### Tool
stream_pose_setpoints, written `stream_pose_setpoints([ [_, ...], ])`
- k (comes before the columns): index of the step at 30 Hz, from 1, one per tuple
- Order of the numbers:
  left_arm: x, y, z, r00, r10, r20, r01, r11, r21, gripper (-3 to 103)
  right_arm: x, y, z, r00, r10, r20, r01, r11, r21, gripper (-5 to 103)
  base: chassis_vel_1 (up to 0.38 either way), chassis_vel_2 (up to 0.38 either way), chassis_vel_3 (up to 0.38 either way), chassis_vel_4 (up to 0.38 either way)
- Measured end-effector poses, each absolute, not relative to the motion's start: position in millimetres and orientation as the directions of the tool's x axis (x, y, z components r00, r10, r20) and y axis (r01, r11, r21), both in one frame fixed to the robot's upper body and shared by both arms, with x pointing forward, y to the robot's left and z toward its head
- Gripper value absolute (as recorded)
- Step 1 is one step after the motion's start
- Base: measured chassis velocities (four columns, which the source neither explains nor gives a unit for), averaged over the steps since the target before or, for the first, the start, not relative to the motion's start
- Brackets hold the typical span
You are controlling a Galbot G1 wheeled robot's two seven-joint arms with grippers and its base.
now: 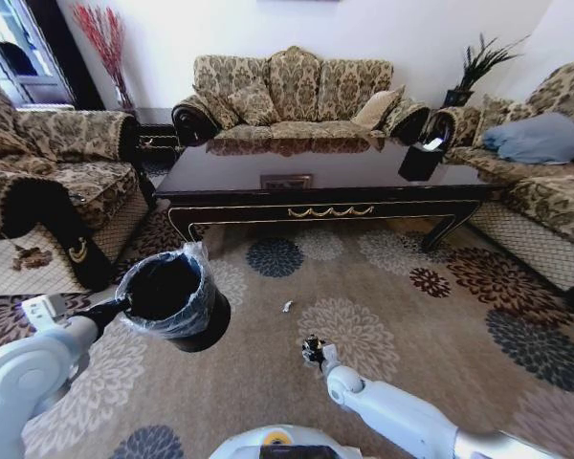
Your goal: Move to the front of the table and pick up the trash from the floor, then place it into the trash bin.
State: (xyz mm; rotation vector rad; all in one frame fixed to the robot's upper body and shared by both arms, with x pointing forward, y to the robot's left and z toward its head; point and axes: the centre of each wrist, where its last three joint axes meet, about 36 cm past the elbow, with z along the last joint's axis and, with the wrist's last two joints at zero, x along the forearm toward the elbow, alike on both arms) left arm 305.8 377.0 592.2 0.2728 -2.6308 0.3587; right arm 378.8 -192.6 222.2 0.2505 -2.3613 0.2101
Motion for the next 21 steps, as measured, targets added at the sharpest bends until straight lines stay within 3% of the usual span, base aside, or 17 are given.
stream_pose_setpoints([
  [1,306,377,592,-0.871,-0.129,0.475,-0.252,0.946,-0.204,4,379,-193,222,-0.707,-0.119,0.697,-0.240,0.968,-0.079,74,0.000,0.000,0.000,0.000],
  [6,306,377,592,-0.871,-0.131,0.475,-0.252,0.946,-0.202,4,372,-194,220,-0.701,-0.119,0.703,-0.247,0.965,-0.082,51,0.000,0.000,0.000,0.000],
  [7,306,377,592,-0.871,-0.131,0.475,-0.252,0.946,-0.202,4,372,-194,220,-0.701,-0.119,0.703,-0.247,0.965,-0.082,51,0.000,0.000,0.000,0.000],
  [10,305,377,592,-0.870,-0.135,0.475,-0.255,0.946,-0.199,4,371,-195,222,-0.704,-0.124,0.699,-0.251,0.965,-0.082,35,0.000,0.000,0.000,0.000],
  [12,305,377,592,-0.869,-0.135,0.475,-0.256,0.946,-0.199,4,370,-195,223,-0.706,-0.125,0.698,-0.251,0.965,-0.081,35,0.000,0.000,0.000,0.000],
  [17,304,376,591,-0.869,-0.133,0.477,-0.255,0.946,-0.199,4,370,-200,232,-0.728,-0.133,0.673,-0.247,0.966,-0.076,15,0.000,0.000,0.000,0.000],
  [21,303,375,588,-0.866,-0.133,0.483,-0.257,0.945,-0.201,4,374,-205,246,-0.765,-0.155,0.625,-0.246,0.967,-0.061,13,0.000,0.000,0.000,0.000],
])
